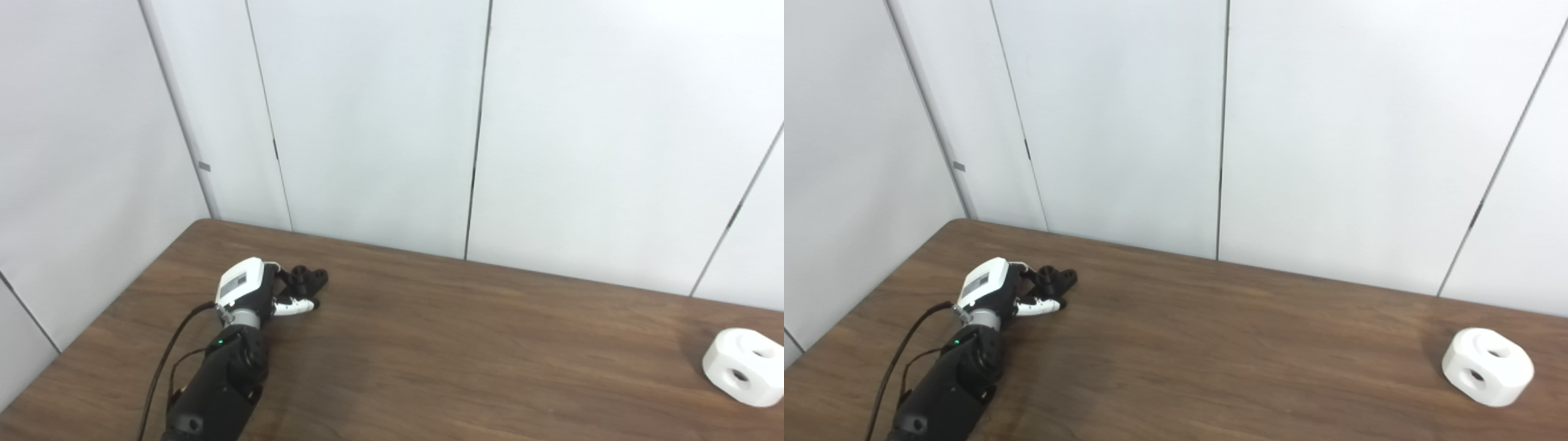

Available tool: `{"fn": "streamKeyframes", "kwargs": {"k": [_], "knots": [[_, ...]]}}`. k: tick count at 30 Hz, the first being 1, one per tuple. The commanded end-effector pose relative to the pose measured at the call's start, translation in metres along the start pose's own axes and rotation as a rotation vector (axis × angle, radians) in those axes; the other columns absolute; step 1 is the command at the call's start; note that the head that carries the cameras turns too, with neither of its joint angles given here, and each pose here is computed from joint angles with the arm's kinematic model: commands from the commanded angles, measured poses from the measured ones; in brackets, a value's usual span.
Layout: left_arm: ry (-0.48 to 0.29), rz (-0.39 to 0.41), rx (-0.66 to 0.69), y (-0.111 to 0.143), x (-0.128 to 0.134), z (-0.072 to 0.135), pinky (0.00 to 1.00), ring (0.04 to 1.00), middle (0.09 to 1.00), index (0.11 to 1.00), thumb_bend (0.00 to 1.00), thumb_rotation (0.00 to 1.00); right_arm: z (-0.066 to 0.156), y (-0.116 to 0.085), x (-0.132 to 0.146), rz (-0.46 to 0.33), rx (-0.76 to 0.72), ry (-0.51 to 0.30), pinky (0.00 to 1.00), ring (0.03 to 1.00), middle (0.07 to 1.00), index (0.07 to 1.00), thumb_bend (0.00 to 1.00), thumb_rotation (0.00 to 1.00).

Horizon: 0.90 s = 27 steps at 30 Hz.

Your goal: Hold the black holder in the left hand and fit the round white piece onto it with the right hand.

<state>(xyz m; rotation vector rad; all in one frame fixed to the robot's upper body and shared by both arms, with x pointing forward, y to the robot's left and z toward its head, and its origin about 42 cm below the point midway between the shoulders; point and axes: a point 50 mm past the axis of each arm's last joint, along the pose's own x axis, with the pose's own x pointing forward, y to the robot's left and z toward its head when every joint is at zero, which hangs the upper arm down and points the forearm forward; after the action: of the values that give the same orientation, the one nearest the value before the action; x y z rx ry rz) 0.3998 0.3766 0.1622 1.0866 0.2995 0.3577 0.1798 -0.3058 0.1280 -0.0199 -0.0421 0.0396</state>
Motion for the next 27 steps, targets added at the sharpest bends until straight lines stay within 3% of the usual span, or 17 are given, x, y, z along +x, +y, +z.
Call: {"fn": "streamKeyframes", "kwargs": {"k": [1, 13, 14, 17, 27], "knots": [[-0.025, 0.078, 0.017, 0.0256, 0.0101, 0.0081, 0.96, 0.897, 0.819, 0.621, 0.79, 0.32, 0.0066, -0.0022, -0.0033, 0.005, -0.016, -0.012, 1.0, 0.999, 0.986, 0.97, 0.65, 1.0], [-0.014, 0.086, -0.028, 0.0256, 0.0083, 0.0035, 0.96, 0.903, 0.817, 0.575, 0.75, 0.19, 0.0078, -0.0027, -0.0036, 0.002, -0.013, -0.013, 1.0, 0.998, 0.983, 0.968, 0.66, 1.0], [-0.013, 0.087, -0.039, 0.0256, 0.008, 0.0032, 0.96, 0.909, 0.82, 0.526, 0.61, 0.12, 0.0082, -0.0028, -0.0036, 0.004, -0.014, -0.014, 1.0, 0.999, 0.984, 0.97, 0.66, 1.0], [-0.017, 0.087, -0.048, 0.0258, 0.0072, 0.0027, 0.96, 0.915, 0.82, 0.493, 0.53, 0.07, 0.0085, -0.0028, -0.0035, 0.006, -0.013, -0.013, 1.0, 0.998, 0.987, 0.974, 0.67, 1.0], [-0.028, 0.083, -0.036, 0.0261, 0.0052, 0.0028, 0.92, 0.895, 0.803, 0.486, 0.51, 0.06, 0.0095, -0.0032, -0.0036, 0.004, -0.019, -0.013, 1.0, 0.996, 0.984, 0.979, 0.66, 1.0]]}}
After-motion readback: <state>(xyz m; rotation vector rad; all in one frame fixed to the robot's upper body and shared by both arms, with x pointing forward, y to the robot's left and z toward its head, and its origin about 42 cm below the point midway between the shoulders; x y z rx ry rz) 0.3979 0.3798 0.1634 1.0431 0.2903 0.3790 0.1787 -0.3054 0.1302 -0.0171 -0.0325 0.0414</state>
